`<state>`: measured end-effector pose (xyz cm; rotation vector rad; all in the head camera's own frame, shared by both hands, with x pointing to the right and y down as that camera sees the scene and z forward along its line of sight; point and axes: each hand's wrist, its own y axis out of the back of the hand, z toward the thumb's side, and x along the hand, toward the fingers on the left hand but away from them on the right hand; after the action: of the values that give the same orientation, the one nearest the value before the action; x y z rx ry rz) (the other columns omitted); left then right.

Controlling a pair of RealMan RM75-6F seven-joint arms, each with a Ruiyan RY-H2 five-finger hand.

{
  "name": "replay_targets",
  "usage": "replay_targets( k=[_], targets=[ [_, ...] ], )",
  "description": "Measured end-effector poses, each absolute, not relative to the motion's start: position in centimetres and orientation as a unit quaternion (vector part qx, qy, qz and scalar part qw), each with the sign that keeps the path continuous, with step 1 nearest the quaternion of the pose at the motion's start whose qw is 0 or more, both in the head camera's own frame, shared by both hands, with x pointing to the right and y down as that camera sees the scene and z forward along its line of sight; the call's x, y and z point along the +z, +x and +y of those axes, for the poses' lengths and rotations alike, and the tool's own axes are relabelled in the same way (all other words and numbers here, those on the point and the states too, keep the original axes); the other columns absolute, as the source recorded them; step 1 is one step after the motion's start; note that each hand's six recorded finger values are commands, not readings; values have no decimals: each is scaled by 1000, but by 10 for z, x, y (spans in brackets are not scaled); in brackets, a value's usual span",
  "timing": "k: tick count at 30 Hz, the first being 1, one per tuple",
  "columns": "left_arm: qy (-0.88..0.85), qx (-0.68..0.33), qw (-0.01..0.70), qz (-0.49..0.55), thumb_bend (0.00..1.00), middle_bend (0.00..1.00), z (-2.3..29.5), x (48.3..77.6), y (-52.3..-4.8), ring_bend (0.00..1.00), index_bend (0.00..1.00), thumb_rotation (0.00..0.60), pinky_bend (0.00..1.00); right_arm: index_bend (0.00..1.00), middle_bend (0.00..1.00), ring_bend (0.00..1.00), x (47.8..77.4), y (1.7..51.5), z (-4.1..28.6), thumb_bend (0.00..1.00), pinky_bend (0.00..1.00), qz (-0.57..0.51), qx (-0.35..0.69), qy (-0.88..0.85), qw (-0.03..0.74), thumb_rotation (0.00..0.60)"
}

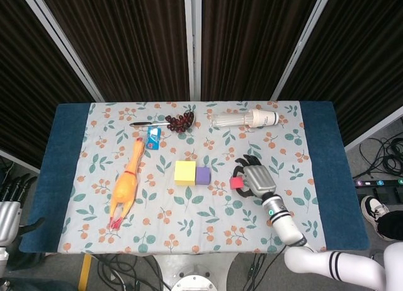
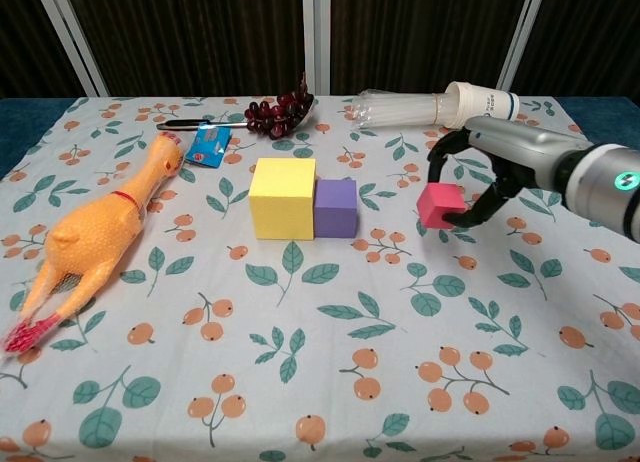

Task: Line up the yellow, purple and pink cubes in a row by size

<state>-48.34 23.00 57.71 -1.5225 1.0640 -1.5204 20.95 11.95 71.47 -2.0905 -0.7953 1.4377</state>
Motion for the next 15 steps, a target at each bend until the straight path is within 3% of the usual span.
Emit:
replay_targets(
  k=[15],
  targets=[
    [-587, -598, 357, 413, 21, 189, 233, 578, -488, 104, 161, 600, 120, 518, 139, 0, 742, 160, 92, 210, 0, -286, 550, -748, 238, 600]
  ],
)
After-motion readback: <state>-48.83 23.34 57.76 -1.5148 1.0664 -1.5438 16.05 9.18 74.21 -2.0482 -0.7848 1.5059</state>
